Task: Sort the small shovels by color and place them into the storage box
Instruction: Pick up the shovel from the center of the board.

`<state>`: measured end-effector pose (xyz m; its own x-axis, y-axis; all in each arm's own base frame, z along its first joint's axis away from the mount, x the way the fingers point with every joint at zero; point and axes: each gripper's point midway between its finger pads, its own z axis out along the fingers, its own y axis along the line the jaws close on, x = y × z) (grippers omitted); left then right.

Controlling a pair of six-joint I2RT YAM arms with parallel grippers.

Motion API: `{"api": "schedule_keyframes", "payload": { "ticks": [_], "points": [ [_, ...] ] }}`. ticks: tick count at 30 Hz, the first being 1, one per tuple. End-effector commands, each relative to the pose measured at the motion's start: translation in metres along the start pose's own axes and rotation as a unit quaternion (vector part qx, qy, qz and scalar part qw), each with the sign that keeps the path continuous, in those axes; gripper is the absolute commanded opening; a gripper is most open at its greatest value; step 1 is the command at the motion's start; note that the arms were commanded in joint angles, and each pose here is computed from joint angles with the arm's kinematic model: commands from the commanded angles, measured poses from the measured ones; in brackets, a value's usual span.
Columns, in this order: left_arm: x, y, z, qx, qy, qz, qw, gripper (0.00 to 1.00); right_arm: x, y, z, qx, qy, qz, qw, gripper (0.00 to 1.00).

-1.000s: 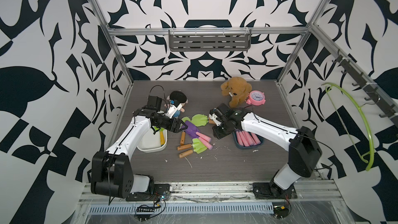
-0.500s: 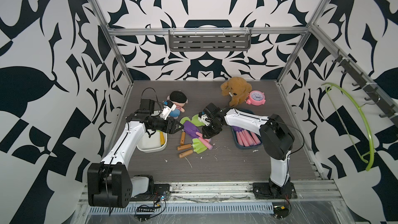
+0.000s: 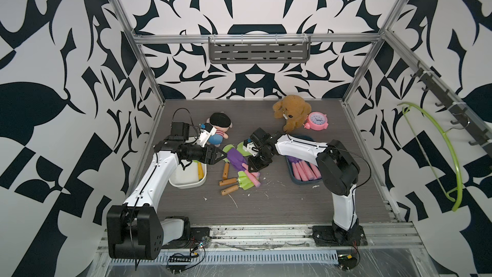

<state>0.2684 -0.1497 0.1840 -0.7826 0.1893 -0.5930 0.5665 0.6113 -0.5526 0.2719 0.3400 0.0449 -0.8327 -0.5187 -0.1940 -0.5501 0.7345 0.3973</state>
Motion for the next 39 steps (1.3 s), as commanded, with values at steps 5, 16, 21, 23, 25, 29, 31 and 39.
{"api": "schedule_keyframes", "payload": {
  "ticks": [5,16,21,23,25,29,31,39],
  "points": [
    [0.004,-0.004,-0.001,0.012,-0.006,-0.002,1.000,0.75,-0.009,0.007,-0.004,-0.007,-0.011,-0.012,1.000,0.25],
    [0.004,-0.003,0.000,0.012,-0.006,-0.001,1.000,0.75,-0.012,0.014,-0.032,-0.002,-0.048,-0.016,0.999,0.00],
    [0.003,-0.003,0.002,0.018,-0.006,-0.005,1.000,0.75,-0.014,0.021,-0.051,-0.007,-0.086,-0.008,0.996,0.00],
    [0.001,-0.004,0.002,0.024,-0.009,-0.009,1.000,0.75,-0.014,0.023,-0.057,-0.008,-0.099,-0.003,0.995,0.00],
    [0.000,-0.005,0.003,0.031,-0.010,-0.015,0.999,0.75,-0.014,0.024,-0.062,-0.007,-0.110,-0.001,0.994,0.00],
    [-0.009,-0.009,0.006,0.055,-0.028,-0.049,0.997,0.75,-0.017,0.033,-0.075,-0.006,-0.149,0.004,0.989,0.00],
    [-0.012,-0.002,0.012,0.063,-0.033,-0.083,0.994,0.75,-0.020,0.040,-0.081,-0.006,-0.179,0.006,0.984,0.00],
    [-0.027,0.015,0.029,0.084,-0.045,-0.196,0.976,0.71,-0.022,0.078,-0.088,0.000,-0.235,-0.022,0.972,0.00]
  ]
}}
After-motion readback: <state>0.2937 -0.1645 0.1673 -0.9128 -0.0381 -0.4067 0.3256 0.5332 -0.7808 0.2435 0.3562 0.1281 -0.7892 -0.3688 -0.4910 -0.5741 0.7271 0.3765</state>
